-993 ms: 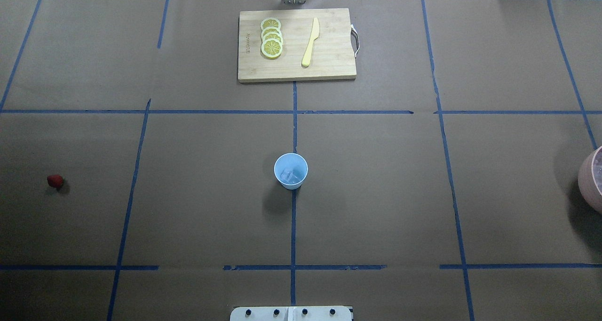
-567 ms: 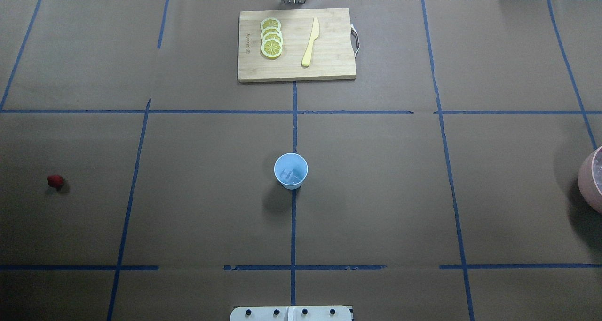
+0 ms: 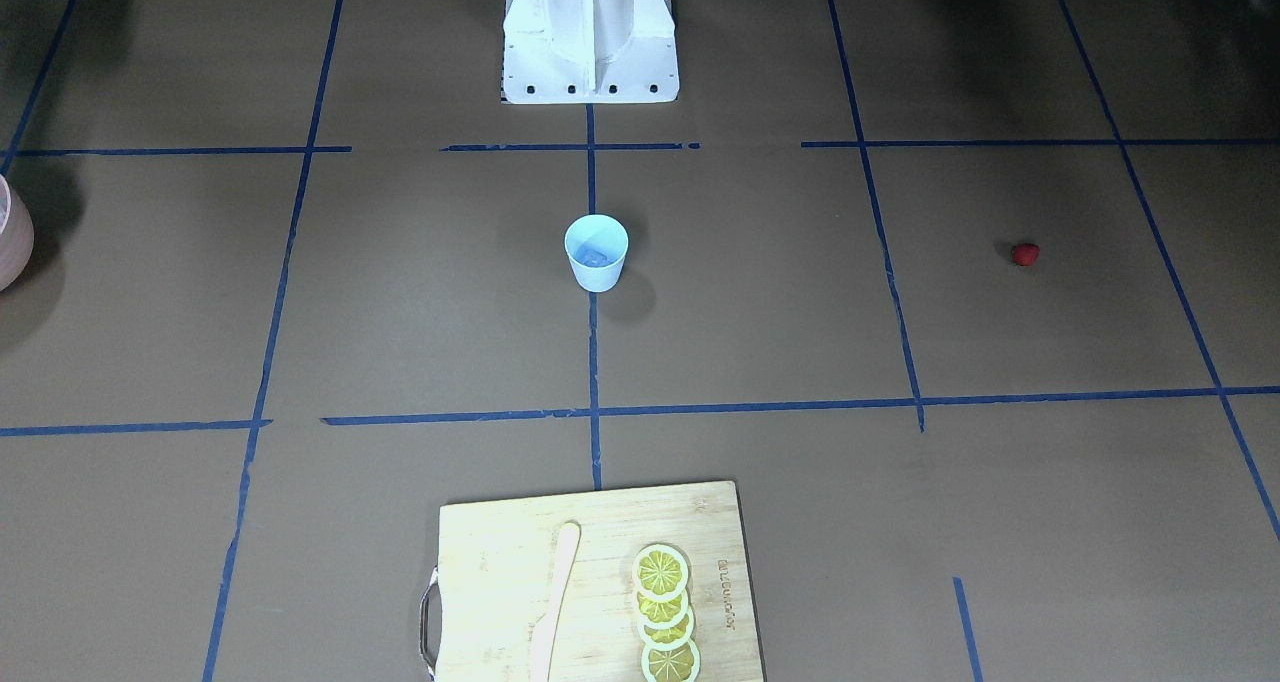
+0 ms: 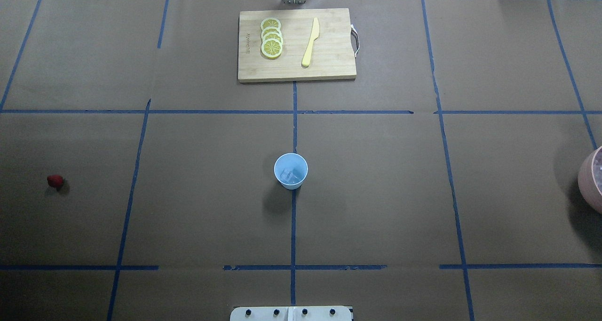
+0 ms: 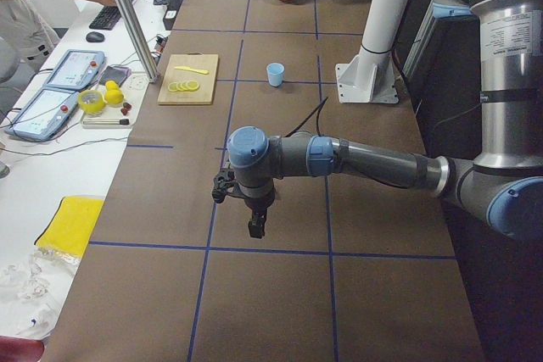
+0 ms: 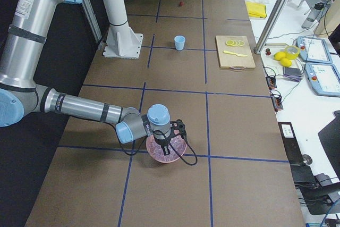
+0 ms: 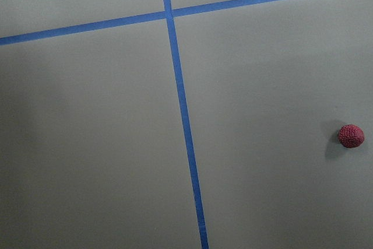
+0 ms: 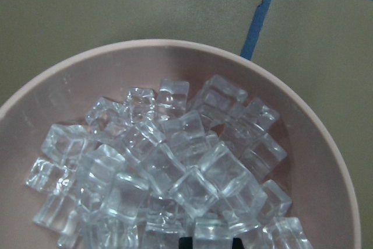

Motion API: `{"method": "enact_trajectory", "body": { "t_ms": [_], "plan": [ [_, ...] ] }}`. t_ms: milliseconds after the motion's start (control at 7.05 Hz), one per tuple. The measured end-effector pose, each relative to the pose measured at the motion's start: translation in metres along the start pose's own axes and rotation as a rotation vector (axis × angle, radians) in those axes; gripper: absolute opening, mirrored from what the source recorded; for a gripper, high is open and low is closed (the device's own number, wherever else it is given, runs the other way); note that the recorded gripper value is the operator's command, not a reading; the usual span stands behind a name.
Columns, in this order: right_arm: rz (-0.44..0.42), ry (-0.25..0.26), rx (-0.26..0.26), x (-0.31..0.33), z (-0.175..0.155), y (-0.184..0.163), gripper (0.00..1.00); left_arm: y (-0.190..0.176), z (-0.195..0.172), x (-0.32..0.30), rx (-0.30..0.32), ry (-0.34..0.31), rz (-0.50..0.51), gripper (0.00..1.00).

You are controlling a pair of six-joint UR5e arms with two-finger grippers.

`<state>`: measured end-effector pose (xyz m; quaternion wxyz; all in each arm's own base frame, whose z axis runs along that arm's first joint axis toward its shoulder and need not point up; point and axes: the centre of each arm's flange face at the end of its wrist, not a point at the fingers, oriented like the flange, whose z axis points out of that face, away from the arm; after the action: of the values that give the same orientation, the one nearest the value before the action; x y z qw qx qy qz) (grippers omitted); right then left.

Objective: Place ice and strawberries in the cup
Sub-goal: 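Grasp a third ice cube from the pink bowl with the right gripper, then carry the ice cube with the right gripper over the blue cup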

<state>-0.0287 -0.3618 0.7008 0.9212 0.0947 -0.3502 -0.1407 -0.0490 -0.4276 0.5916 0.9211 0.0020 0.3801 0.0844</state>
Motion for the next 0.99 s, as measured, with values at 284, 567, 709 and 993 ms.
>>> {"method": "enact_trajectory", "body": {
  "t_ms": [284, 567, 709, 993],
  "plan": [
    [0.019, -0.026, 0.044, -0.015, -0.036, -0.021, 0.03, 0.000, 0.000, 0.000, 0.000, 0.000, 0.000, 1.00],
    [0.042, -0.038, 0.054, -0.064, -0.097, -0.080, 0.00, 0.000, 0.000, 0.000, 0.000, 0.000, 0.000, 1.00],
    [0.061, -0.050, 0.059, -0.097, -0.122, -0.117, 0.00, 0.000, 0.000, 0.000, -0.001, 0.000, -0.001, 1.00],
    [0.142, -0.105, 0.067, -0.196, -0.132, -0.192, 0.00, 0.000, 0.000, 0.000, 0.000, 0.000, 0.000, 1.00]
  ]
}}
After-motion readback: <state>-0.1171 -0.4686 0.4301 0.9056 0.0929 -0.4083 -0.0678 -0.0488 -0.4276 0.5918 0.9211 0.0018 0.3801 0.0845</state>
